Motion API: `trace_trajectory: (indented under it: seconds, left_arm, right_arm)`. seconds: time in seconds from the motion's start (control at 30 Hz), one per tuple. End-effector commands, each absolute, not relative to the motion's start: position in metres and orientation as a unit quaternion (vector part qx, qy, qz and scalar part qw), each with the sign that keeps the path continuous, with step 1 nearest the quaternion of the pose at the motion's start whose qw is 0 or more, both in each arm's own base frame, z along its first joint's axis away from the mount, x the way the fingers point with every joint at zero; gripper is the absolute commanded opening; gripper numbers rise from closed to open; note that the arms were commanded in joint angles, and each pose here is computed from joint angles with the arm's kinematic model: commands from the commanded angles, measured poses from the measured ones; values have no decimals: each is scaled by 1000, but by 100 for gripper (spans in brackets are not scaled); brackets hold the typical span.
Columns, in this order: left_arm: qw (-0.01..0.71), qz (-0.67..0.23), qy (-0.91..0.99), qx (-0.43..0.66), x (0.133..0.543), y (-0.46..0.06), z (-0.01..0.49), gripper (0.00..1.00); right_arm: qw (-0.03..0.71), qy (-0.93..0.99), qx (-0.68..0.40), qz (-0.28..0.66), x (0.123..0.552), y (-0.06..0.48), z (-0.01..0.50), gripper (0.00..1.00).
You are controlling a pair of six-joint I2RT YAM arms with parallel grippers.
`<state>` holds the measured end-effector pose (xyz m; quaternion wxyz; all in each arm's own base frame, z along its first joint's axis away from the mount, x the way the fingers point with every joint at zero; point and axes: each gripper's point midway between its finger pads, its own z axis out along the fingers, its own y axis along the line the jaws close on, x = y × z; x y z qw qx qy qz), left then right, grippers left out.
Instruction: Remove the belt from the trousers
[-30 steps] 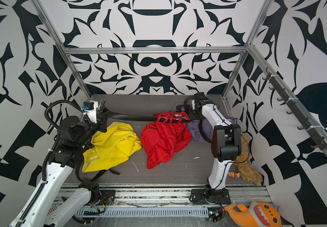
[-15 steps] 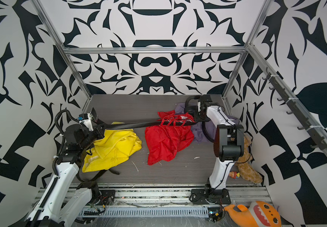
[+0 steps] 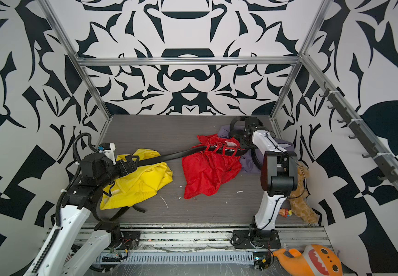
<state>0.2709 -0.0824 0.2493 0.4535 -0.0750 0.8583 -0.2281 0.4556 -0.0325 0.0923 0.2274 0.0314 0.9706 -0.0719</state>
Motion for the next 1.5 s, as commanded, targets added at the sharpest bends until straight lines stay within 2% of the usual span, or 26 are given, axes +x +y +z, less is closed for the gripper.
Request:
trace_trajectory:
  seconds: [0.0, 0.2, 0.3, 0.5, 0.67, 0.73, 0.87, 0.9, 1.0, 1.07, 1.23, 1.27, 1.4, 1.47]
  left_arm:
    - [418, -208, 884, -12, 275, -107, 248, 97]
    - [336, -240, 875, 251, 297, -238, 241, 100]
    - [311, -230, 862, 327, 315, -287, 224, 100]
    - [285, -199, 855, 384, 359, -336, 184, 100]
    - [322, -191, 839, 395, 385, -352, 181, 99]
    - [317, -188, 838, 403, 391, -357, 177, 96]
    - [288, -185, 843, 415, 394, -365, 161, 86]
    - [283, -187, 843, 418, 392, -367, 158, 77]
    - [276, -190, 841, 426, 386, -370, 153, 61]
    - [267, -189, 842, 430, 382, -370, 147, 56]
    - [250, -195, 839, 441, 370, -374, 139, 56]
    - [248, -196, 838, 445, 367, -376, 137, 51]
    - [259, -176, 836, 452, 364, -376, 143, 0]
    - [288, -153, 827, 459, 361, -373, 158, 0]
  right_arm:
    - [267, 957, 37, -102, 458, -42, 125, 48]
    - [275, 958, 23, -79, 459, -28, 132, 50]
    - [278, 958, 13, -61, 459, -16, 136, 51]
    - [281, 959, -5, -45, 457, 1, 144, 53]
    - [285, 958, -14, -40, 455, 8, 149, 54]
    - [286, 957, -14, -38, 455, 9, 150, 54]
    - [291, 956, -14, -38, 455, 9, 155, 55]
    - [293, 955, -15, -37, 456, 9, 156, 55]
    - [295, 955, -15, -36, 455, 9, 159, 56]
    - [297, 954, -15, -34, 455, 10, 161, 56]
    - [303, 953, -13, -21, 454, 14, 169, 61]
    - [306, 952, -12, -18, 454, 15, 171, 62]
    - [305, 952, -12, -5, 450, 19, 176, 65]
    - [307, 952, -13, 2, 445, 22, 183, 67]
